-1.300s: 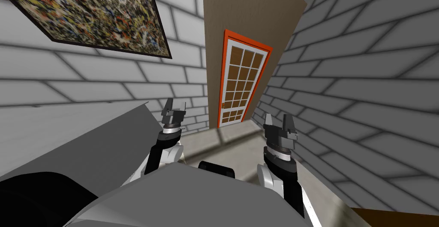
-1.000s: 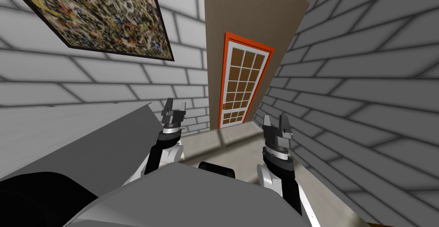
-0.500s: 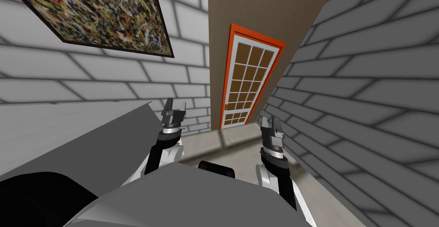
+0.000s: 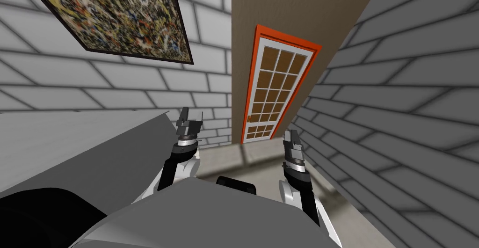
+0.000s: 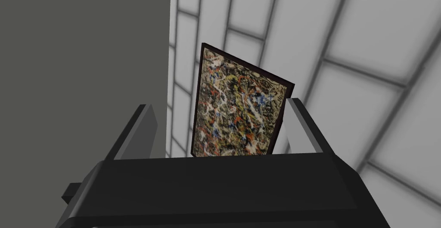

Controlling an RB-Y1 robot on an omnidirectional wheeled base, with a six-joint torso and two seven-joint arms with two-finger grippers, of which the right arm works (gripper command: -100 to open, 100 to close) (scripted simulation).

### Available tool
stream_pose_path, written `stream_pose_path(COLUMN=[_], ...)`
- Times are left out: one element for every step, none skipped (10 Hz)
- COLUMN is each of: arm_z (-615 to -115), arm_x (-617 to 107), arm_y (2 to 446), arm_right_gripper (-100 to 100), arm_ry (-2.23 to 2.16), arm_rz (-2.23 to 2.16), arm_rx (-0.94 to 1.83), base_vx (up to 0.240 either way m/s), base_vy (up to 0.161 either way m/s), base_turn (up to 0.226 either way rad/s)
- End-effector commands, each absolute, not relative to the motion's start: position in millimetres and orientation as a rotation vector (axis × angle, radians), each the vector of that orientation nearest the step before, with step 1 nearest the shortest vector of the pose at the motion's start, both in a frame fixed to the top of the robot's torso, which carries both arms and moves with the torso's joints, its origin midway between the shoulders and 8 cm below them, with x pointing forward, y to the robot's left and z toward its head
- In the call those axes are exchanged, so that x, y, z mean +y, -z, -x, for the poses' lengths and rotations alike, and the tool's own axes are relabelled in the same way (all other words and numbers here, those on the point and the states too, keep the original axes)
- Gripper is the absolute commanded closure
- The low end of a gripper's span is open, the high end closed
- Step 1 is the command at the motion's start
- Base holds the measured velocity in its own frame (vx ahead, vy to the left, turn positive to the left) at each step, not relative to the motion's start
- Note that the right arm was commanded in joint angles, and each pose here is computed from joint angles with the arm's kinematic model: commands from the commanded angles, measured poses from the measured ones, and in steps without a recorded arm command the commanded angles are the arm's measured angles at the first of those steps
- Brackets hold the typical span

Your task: Pull the door open

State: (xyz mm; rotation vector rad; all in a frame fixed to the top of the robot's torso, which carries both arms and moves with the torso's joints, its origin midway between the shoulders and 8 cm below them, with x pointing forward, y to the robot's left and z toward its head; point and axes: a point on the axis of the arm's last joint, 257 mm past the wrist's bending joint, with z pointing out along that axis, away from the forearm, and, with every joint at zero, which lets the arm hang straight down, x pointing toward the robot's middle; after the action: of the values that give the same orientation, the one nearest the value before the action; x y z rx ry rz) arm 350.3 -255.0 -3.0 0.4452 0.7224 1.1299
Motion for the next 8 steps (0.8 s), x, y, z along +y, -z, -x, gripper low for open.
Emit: stream_pose_path(arm_z=[-355, -358, -361, -364, -367, -370, -373, -375], arm_x=[-256, -258, -260, -262, -264, -266, -269, -271], arm_y=[16, 24, 32, 40, 49, 57, 67, 76], arm_right_gripper=[-100, -100, -100, -100, -100, -100, -100, -100], arm_ry=[-1.082, -1.053, -1.024, -0.995, -0.964, -0.931, -0.899, -0.867], arm_rz=[-0.442, -0.441, -0.439, -0.437, -0.435, -0.433, -0.43, -0.427], arm_rx=[0.75, 0.767, 0.784, 0.802, 0.82, 0.838, 0.857, 0.876], base_vx=[0.095, 0.102, 0.094, 0.086, 0.09, 0.101, 0.106, 0.104], base_vy=[-0.016, -0.005, -0.006, -0.015, -0.011, -0.016, -0.02, -0.017], base_turn=[0.129, 0.131, 0.107, 0.126, 0.117, 0.14, 0.113, 0.127])
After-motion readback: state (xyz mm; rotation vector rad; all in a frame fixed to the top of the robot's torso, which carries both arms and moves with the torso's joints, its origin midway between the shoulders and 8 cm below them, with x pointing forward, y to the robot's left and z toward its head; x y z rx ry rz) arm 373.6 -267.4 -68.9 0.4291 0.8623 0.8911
